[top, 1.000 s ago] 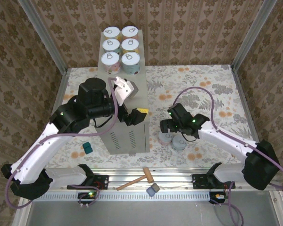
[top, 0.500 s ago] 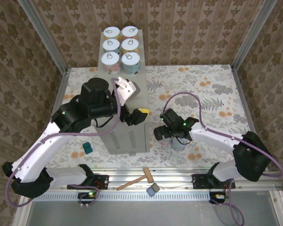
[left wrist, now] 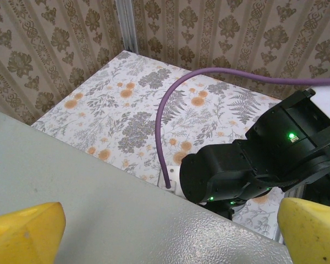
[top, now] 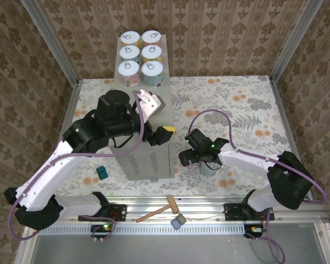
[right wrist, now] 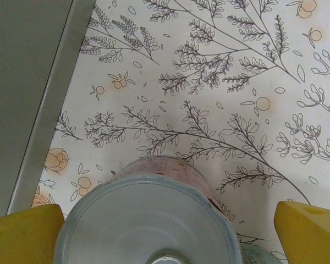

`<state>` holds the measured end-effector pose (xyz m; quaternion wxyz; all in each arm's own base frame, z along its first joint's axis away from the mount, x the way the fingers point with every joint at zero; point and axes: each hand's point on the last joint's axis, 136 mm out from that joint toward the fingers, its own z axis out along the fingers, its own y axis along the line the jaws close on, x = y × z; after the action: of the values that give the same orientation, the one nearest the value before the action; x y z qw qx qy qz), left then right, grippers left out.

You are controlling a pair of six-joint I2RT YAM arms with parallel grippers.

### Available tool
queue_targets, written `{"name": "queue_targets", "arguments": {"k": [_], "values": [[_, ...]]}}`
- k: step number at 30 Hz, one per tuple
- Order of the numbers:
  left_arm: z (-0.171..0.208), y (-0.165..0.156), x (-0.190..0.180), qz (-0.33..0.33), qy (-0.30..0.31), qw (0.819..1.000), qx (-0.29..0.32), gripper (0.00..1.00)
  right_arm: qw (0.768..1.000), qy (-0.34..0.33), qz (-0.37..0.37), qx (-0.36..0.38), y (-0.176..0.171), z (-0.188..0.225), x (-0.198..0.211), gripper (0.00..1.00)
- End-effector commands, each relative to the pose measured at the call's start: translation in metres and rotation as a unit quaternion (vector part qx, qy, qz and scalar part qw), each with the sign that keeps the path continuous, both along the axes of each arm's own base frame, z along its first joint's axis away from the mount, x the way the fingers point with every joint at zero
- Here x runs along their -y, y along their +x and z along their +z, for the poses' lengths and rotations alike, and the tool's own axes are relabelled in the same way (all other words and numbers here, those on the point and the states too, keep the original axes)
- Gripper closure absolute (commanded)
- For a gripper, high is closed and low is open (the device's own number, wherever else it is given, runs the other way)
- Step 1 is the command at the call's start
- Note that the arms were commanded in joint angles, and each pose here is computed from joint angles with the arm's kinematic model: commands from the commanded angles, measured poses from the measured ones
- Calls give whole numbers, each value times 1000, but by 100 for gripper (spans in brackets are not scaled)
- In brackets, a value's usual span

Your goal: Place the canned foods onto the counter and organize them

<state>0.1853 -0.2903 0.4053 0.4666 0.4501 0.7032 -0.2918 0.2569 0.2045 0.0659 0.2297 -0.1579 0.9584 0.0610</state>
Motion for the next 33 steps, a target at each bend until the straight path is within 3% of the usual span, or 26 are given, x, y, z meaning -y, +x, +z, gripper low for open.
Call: {"name": "queue_targets", "arguments": {"k": [1, 8, 15, 33], "values": [[15, -3, -1, -5, -8, 1000, 23, 0, 1000, -21, -1, -2, -4, -9, 6, 3], [12, 0, 0, -4, -3, 1000, 25, 0, 999, -37, -10, 1, -3, -11, 12, 8], [10, 1, 1, -3, 0, 1000, 25, 0, 999, -38, -10, -4, -6, -13, 13, 6], [12, -1, -4, 0, -3, 1000, 29, 0, 991, -34, -128, 25, 20, -1, 57, 22]]}}
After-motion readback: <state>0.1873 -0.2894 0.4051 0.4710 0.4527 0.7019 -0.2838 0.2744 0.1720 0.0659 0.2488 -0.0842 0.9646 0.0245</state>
